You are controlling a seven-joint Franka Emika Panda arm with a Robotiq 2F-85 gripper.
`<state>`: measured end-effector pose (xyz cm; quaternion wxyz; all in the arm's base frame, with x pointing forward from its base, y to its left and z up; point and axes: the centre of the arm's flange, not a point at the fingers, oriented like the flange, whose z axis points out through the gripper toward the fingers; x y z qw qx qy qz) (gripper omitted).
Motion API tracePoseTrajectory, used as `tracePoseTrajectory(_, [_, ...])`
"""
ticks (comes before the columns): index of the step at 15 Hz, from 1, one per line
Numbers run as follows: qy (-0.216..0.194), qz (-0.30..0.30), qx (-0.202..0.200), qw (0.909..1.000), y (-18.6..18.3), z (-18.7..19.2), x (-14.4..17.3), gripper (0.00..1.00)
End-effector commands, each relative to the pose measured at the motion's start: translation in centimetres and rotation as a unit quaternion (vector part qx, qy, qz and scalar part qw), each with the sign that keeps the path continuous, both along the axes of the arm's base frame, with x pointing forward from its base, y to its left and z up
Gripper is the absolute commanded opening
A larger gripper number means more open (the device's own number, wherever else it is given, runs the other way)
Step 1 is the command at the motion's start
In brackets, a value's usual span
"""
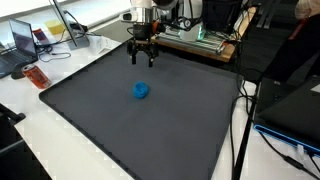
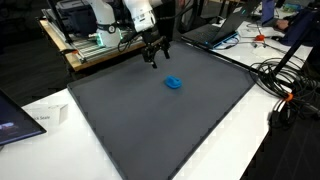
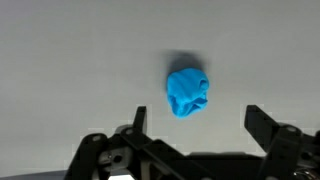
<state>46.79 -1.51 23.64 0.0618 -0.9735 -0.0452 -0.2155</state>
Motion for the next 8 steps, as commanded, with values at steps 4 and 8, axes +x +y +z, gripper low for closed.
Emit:
tracePoseTrajectory(4, [0.054,-0.078,-0.013,0.9954,1.2,1.7,0.8,1.00])
tracePoseTrajectory(8, [0.047,-0.070,-0.004,0.9964,0.4,-1.7,-0.5,1.00])
